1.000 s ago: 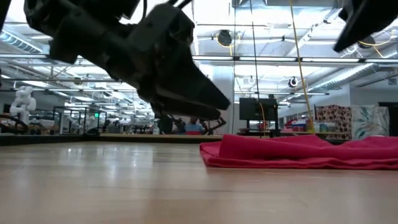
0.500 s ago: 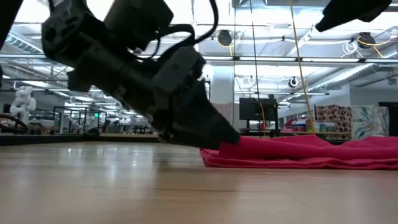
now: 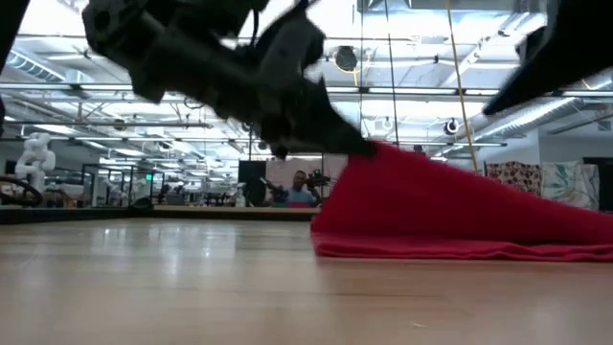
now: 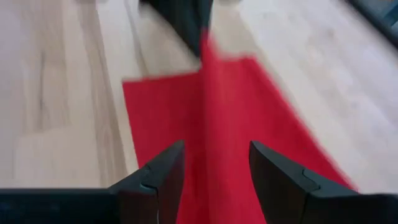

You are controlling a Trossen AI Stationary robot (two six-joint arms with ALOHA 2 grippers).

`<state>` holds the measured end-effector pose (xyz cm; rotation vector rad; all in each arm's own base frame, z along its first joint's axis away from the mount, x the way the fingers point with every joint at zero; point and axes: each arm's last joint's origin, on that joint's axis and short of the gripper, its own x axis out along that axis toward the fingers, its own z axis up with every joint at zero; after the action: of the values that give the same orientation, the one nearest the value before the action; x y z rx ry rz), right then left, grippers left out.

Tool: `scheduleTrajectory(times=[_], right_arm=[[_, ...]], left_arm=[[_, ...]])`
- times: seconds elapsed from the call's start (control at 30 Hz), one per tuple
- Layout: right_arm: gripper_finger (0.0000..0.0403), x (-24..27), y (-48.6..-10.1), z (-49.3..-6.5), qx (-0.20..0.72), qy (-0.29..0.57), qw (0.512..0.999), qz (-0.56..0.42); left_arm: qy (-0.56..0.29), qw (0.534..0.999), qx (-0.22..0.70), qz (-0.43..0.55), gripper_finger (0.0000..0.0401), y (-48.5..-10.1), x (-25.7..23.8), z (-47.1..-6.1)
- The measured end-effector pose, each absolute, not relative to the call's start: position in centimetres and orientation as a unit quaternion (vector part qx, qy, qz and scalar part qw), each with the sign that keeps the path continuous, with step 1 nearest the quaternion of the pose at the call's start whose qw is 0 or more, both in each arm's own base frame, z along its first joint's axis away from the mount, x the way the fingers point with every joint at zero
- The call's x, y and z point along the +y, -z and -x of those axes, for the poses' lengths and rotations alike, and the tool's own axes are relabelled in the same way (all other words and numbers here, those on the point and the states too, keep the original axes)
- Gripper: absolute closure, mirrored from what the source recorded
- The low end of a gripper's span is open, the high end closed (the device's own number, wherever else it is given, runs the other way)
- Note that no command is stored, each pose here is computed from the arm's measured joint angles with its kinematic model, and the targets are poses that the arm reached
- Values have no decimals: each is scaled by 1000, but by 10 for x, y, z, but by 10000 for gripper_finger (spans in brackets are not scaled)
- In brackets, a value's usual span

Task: Roll napkin
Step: Fold the red napkin

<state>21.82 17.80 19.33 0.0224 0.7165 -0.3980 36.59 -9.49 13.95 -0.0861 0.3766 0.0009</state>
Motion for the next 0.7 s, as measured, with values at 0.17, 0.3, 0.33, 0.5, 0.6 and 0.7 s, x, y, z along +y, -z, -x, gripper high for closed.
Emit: scheduleTrajectory(times=[0.17,0.3,0.33,0.5,0.6,0.7], right_arm=[[234,176,-179,-214,353,199,913,-46],[234,177,-178,-212,352,198,913,-54],[234,177,-178,-212,354,197,913,-55],[229,183,-176,-206,368,195,903,-109],[213,189,-171,-196,386,181,895,-132],[192,191,-165,-188,383,185,893,-144]], left_arm=[[-6,967,246,-59,396,-162,-81,-352],[-15,967,248,-60,394,-176,-72,-348],[-7,967,246,-60,393,-177,-73,-348],[21,949,305,-74,393,-164,-80,-339],[20,928,363,-78,393,-151,-80,-328],[13,921,384,-61,392,-145,-80,-323]])
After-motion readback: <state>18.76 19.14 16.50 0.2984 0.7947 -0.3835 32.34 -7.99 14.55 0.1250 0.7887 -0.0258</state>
